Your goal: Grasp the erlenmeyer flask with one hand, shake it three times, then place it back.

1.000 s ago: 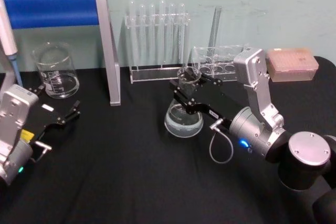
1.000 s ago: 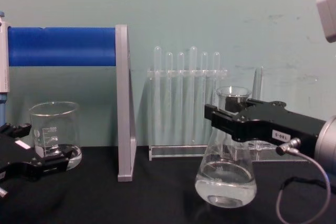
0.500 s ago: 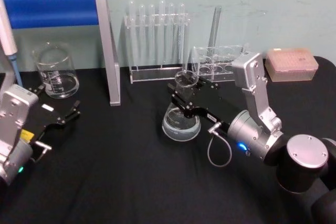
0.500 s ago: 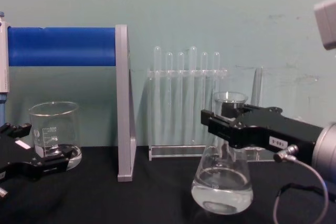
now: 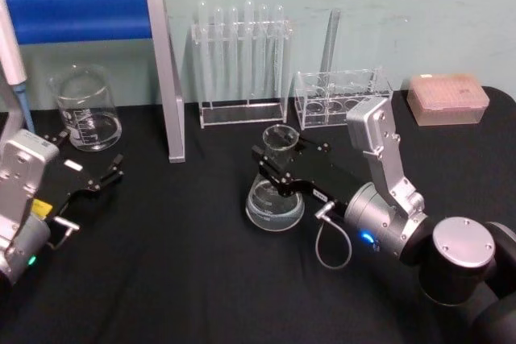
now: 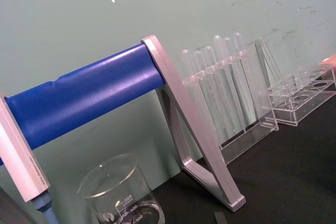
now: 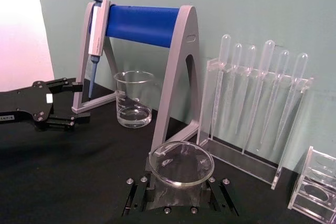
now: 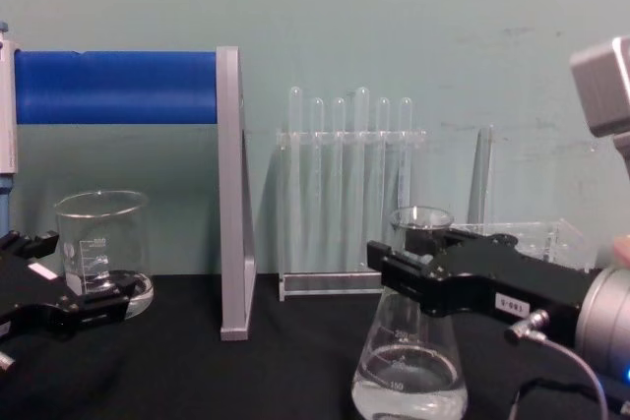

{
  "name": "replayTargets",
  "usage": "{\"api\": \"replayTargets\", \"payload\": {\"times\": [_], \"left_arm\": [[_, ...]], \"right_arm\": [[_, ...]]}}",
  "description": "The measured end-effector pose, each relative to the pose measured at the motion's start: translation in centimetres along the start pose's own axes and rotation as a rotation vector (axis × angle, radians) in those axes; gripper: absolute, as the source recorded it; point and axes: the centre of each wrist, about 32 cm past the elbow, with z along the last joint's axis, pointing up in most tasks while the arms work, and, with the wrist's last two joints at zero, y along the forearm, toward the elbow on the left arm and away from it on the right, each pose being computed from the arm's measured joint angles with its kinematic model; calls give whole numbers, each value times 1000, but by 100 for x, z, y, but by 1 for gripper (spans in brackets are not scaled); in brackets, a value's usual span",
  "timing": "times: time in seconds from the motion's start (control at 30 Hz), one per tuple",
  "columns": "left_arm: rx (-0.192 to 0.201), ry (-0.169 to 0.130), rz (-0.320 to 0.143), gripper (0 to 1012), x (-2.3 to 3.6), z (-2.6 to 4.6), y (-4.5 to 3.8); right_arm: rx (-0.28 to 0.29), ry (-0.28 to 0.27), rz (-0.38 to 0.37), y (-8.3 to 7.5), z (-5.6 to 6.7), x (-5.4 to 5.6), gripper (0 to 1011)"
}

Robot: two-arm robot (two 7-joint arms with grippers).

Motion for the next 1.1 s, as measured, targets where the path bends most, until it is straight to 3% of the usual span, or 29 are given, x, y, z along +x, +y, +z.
{"api": "replayTargets", "payload": {"times": [1.1], "left_arm": [[0,0,0,1001,0,0,0]], "right_arm": [[-32,9,14,4,-112,-56,457]]}}
